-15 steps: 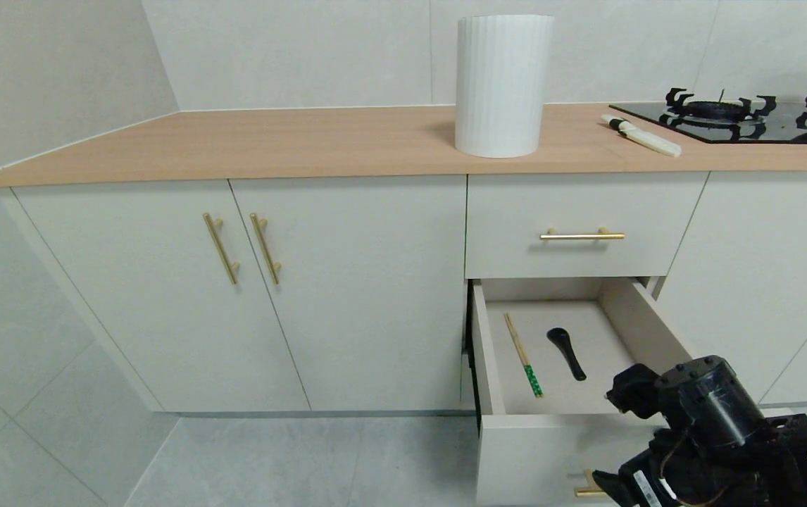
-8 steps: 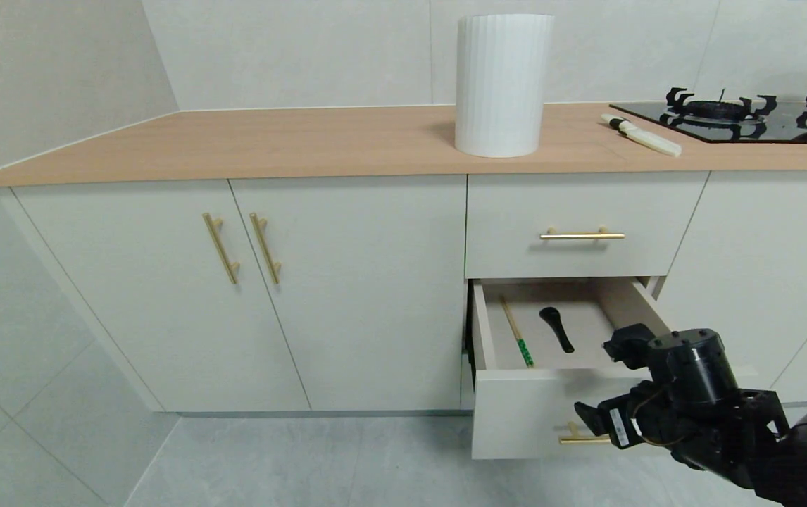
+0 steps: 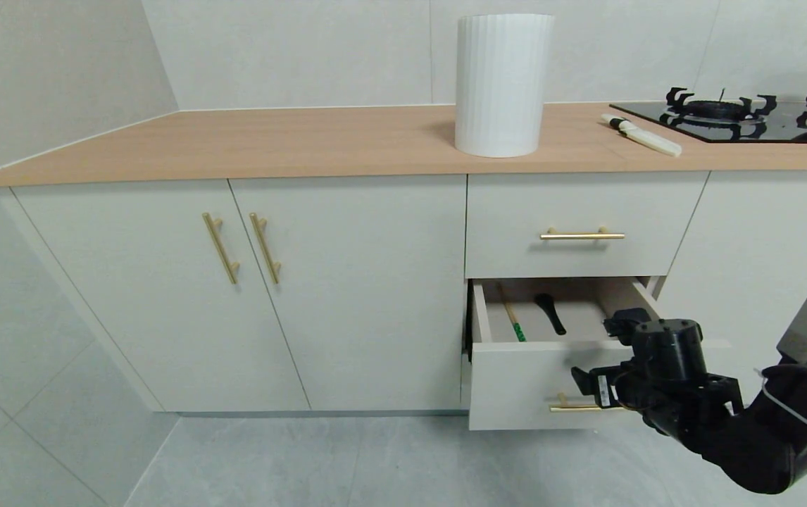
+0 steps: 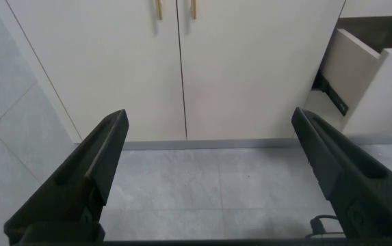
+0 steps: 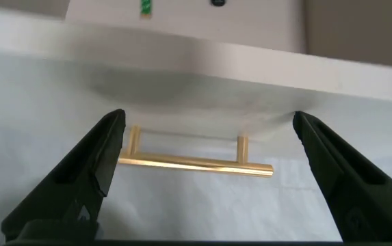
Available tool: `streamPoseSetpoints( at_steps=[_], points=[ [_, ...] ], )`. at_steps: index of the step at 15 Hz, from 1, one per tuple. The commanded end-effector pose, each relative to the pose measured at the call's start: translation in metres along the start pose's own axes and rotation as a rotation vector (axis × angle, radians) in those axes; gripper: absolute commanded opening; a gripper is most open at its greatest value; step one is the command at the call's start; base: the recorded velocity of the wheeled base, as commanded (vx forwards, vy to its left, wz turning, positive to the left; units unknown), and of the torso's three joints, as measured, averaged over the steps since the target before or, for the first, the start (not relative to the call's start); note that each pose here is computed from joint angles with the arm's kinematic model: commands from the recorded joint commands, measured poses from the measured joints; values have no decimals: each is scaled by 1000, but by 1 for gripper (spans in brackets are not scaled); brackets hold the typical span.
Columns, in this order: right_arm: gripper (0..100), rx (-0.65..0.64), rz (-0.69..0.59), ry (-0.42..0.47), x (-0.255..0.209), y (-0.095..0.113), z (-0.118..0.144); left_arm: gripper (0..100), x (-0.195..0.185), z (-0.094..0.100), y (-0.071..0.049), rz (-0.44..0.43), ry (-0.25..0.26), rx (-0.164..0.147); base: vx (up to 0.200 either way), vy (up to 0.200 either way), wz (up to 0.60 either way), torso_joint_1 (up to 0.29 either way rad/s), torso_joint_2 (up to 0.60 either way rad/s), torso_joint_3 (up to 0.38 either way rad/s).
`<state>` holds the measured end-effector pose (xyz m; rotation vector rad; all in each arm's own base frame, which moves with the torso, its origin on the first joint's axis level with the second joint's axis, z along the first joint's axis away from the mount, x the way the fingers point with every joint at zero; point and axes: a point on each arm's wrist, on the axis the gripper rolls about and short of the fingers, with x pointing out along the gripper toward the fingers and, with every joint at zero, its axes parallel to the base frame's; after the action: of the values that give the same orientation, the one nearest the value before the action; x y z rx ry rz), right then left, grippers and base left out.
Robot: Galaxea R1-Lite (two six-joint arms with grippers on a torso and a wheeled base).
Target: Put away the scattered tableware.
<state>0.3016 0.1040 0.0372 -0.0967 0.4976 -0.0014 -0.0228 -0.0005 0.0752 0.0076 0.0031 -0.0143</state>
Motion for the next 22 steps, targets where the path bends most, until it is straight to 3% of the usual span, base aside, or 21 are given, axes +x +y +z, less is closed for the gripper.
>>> streamPoseSetpoints(
  at_steps=[1,9,22],
  points=[
    [100,30,-23,5,17,-3,-1,100,0,0,0,0,0,-2,0,0,0,0,0,0],
    [100,146,-33,-59,45,3,13,100,0,0,0,0,0,0,0,0,0,0,0,0],
    [100,200,-59,-155,101,4,40,100,0,0,0,0,0,0,0,0,0,0,0,0]
  ],
)
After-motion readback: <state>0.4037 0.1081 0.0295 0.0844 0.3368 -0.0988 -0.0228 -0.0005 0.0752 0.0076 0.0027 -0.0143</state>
